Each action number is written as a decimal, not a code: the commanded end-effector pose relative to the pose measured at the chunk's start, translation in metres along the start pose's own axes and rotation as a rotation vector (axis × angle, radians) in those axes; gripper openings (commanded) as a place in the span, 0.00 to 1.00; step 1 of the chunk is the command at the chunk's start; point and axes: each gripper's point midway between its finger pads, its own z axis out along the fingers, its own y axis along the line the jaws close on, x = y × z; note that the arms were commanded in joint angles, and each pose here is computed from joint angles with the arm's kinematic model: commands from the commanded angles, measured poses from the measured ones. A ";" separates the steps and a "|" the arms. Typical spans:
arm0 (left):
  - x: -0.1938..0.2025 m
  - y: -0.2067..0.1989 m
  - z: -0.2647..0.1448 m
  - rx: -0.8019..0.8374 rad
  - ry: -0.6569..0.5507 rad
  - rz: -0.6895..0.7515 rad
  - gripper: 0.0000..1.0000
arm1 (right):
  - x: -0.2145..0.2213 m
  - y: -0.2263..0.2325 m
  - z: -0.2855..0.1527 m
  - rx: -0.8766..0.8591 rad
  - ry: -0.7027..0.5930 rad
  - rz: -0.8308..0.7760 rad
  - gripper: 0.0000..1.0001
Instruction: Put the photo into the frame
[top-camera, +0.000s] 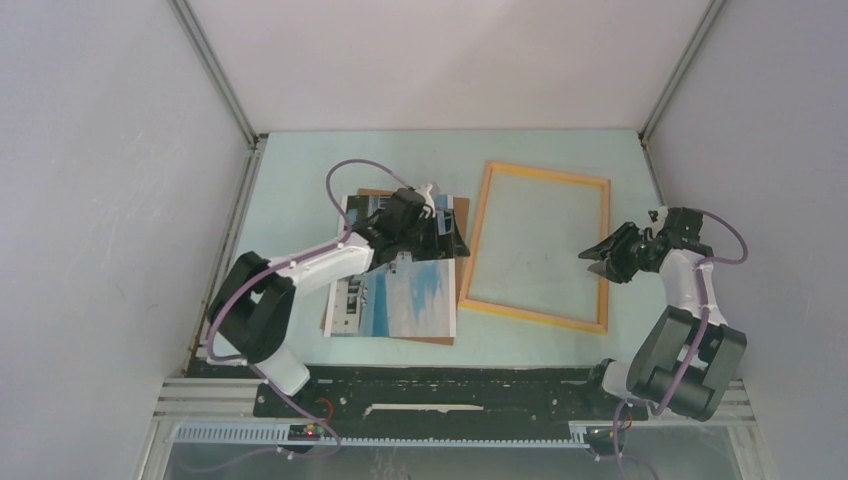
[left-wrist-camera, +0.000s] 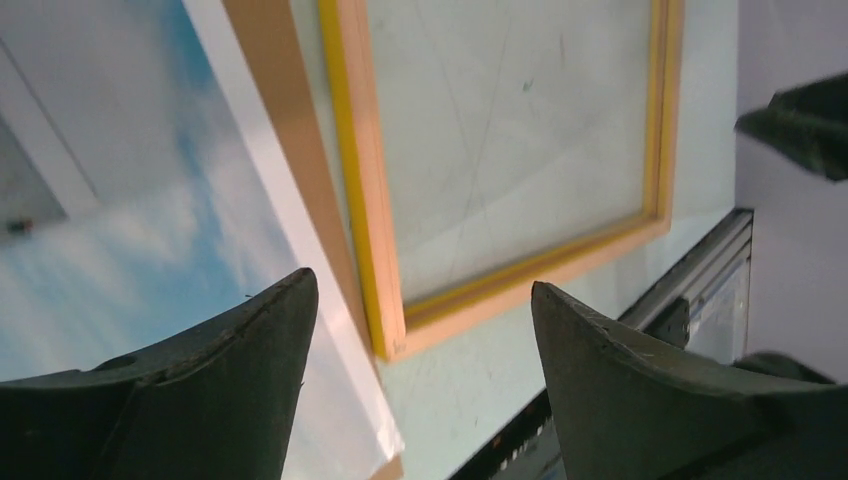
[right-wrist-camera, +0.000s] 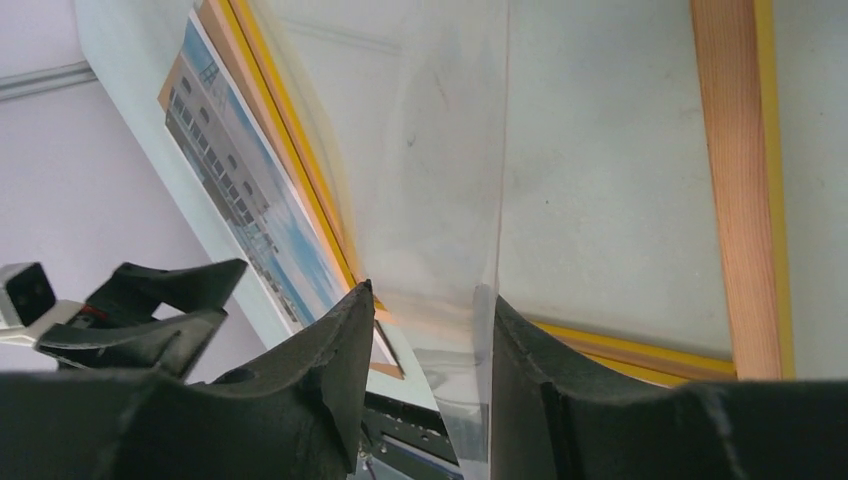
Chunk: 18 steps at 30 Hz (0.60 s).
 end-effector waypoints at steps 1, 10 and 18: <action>-0.053 -0.021 0.018 0.036 -0.164 0.020 0.85 | -0.011 0.007 -0.003 0.008 -0.070 -0.041 0.51; -0.062 -0.018 0.060 0.090 -0.195 0.033 0.84 | -0.017 0.013 0.004 -0.051 -0.126 -0.029 0.50; -0.055 -0.005 0.074 0.093 -0.187 0.053 0.73 | -0.012 0.014 0.003 -0.068 -0.104 -0.074 0.40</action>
